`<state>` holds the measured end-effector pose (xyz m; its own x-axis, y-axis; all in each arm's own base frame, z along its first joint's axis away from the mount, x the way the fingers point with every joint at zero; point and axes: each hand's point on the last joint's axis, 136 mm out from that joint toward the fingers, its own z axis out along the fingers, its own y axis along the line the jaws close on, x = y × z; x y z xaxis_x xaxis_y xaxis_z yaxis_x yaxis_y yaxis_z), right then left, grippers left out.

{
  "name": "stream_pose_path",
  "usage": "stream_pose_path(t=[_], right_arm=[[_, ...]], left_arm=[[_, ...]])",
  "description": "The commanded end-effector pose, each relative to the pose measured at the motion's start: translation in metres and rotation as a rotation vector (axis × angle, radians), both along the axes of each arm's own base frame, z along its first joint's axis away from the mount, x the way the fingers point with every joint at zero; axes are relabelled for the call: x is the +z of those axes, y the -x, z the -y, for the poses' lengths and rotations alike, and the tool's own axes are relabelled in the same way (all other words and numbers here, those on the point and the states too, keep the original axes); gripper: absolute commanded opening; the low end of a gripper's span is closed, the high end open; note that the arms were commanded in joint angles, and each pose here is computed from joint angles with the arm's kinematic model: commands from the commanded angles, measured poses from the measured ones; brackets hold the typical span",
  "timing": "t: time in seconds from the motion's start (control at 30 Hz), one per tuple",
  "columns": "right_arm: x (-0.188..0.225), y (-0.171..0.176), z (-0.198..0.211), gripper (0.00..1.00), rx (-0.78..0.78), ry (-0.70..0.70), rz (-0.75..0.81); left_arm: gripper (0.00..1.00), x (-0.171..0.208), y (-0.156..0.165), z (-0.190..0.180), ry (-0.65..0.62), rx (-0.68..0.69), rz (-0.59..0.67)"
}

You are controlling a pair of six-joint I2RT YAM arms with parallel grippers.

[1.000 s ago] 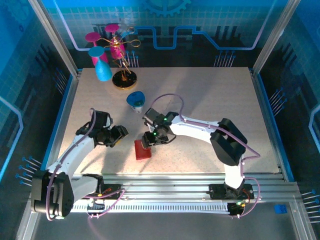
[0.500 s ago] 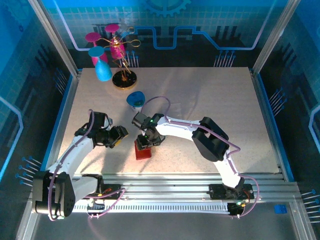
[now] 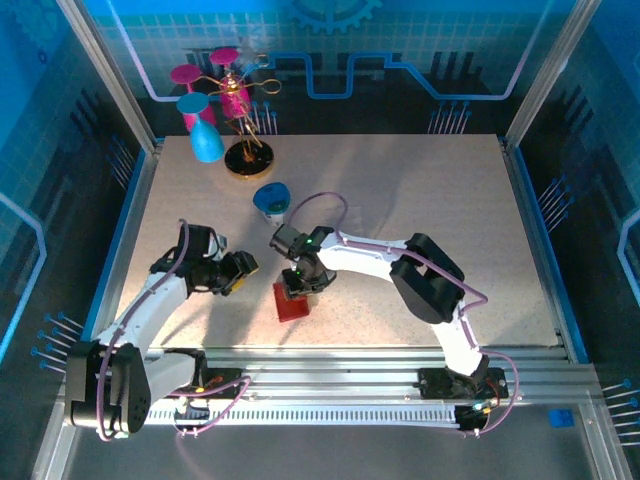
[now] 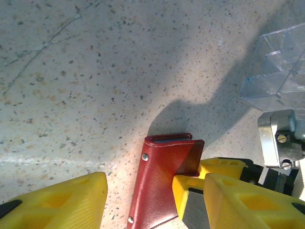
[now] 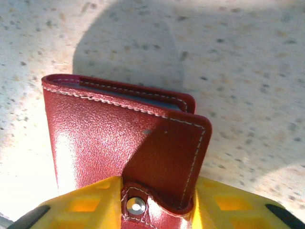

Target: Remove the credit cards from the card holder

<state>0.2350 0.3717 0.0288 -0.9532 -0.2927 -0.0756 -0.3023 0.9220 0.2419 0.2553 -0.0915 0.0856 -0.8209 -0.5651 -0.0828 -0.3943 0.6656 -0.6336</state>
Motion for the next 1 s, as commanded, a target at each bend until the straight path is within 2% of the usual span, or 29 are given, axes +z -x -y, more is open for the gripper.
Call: stream_pose_path(t=[0.0,0.37,0.53,0.67,0.77,0.97], right_arm=[[0.007,-0.007,0.028,0.37,-0.043,0.015,0.006],[0.008,-0.024,0.111,0.35,-0.175,-0.025,0.014],[0.006,-0.029,0.134,0.35,-0.207,-0.063,0.007],[-0.001,-0.027,0.135,0.37,-0.202,-0.105,-0.012],[-0.002,-0.027,0.136,0.42,-0.206,-0.108,-0.011],[0.011,-0.035,0.138,0.51,-0.197,-0.121,0.038]], left_arm=[[0.56,0.006,-0.011,0.014,0.062,-0.010,0.024],[0.55,0.001,-0.056,0.100,0.120,-0.133,0.033],[0.54,-0.008,-0.070,0.136,0.165,-0.186,0.032],[0.54,-0.028,-0.069,0.152,0.194,-0.186,0.006],[0.54,-0.039,-0.060,0.167,0.173,-0.254,-0.026],[0.52,-0.034,-0.049,0.191,0.146,-0.299,0.003]])
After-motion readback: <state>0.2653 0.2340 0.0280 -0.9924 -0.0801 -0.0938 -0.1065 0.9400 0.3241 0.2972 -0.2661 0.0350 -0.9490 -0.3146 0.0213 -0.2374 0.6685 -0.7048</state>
